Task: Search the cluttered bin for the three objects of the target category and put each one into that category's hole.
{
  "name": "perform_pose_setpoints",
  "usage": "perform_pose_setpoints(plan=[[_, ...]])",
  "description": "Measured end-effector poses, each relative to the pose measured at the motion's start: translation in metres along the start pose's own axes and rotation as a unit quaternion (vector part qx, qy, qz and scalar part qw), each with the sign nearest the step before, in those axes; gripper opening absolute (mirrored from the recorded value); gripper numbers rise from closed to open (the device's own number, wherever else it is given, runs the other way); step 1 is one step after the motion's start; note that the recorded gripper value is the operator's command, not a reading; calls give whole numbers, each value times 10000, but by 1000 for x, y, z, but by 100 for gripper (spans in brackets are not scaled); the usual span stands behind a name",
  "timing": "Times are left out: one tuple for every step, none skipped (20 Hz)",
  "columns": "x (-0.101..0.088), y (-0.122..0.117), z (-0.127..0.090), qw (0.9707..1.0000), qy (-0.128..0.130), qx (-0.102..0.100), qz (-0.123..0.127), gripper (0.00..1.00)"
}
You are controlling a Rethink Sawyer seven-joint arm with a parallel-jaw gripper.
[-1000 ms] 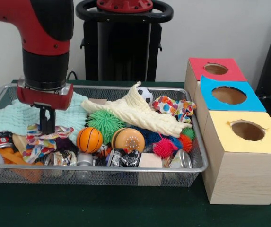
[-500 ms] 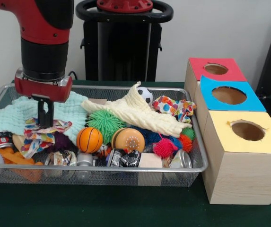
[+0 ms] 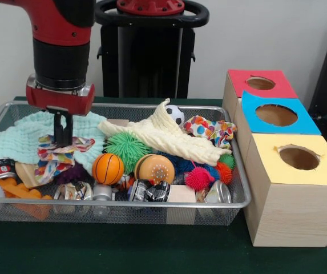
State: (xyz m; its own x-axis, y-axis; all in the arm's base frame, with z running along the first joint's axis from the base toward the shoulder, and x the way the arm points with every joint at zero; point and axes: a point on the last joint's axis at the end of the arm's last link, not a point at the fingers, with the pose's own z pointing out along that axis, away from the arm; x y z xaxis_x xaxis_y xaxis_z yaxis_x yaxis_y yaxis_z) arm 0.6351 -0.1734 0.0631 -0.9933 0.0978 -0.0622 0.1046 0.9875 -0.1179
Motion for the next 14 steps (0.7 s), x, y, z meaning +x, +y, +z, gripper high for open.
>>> perform_pose_setpoints(plan=[[1, 2, -3, 10000, 9, -9, -1, 0], [1, 5, -6, 10000, 15, -19, 0, 0], [1, 7, -8, 10000, 19, -30, 1, 0], [2, 9, -11, 10000, 25, -40, 1, 0], [1, 14, -18, 10000, 25, -61, 6, 0], [1, 16, -21, 10000, 20, -69, 10, 0], [1, 17, -23, 10000, 18, -75, 14, 0], [0, 19, -25, 10000, 13, -84, 21, 0], [-2, 22, -30, 9999, -5, -101, 38, 0], [-3, 24, -33, 9999, -19, -112, 49, 0], [-4, 24, -34, 9999, -25, -118, 54, 0], [-5, 26, -36, 9999, -38, -126, 59, 0], [-6, 29, -38, 9999, -53, -137, 60, 0], [-8, 32, -39, 9999, -64, -146, 54, 0]])
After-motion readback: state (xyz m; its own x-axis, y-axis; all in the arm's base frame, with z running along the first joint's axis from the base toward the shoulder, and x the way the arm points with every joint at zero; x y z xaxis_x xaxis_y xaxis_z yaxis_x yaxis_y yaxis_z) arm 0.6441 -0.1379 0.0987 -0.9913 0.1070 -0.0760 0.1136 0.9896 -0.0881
